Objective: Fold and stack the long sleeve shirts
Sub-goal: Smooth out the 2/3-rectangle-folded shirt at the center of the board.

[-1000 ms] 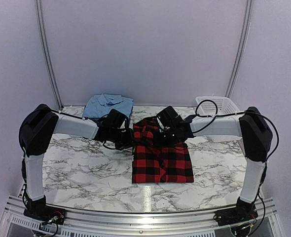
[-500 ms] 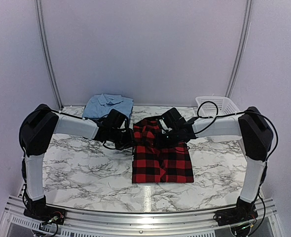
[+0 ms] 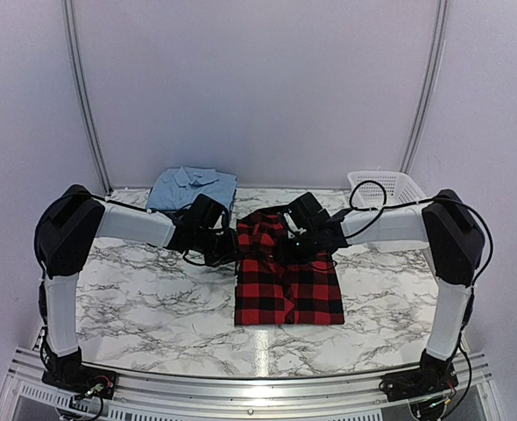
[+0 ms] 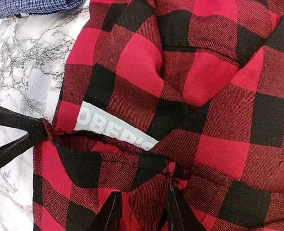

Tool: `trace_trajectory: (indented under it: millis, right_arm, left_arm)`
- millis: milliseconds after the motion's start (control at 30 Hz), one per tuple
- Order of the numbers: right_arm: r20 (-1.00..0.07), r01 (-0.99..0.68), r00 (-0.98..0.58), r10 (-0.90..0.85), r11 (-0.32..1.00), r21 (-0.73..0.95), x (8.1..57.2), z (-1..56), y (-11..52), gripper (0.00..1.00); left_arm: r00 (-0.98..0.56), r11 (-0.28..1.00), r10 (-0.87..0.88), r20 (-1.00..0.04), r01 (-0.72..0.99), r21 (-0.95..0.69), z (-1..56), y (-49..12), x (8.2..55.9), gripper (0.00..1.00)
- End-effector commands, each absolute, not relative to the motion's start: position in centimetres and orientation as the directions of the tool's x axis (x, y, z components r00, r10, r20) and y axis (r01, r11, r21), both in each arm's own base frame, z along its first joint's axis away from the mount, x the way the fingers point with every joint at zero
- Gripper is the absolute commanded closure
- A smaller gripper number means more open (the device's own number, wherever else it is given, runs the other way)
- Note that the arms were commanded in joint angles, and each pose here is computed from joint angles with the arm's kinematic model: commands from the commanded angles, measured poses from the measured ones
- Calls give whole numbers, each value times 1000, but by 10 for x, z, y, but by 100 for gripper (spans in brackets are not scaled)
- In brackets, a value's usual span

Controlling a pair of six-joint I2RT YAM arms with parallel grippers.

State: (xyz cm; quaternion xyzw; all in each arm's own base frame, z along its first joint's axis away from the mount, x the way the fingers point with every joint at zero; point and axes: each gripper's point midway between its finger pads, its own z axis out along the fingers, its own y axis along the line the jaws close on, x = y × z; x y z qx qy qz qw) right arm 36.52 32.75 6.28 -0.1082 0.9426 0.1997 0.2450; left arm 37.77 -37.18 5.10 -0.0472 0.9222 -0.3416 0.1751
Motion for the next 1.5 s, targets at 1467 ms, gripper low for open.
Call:
trace_trajectory:
  millis: [1467]
  right_arm:
    - [-567, -236, -822, -41, 932, 276, 367, 69, 301, 100]
  left_arm:
    - [-934, 780, -215, -286, 12, -626, 37, -368, 382, 100]
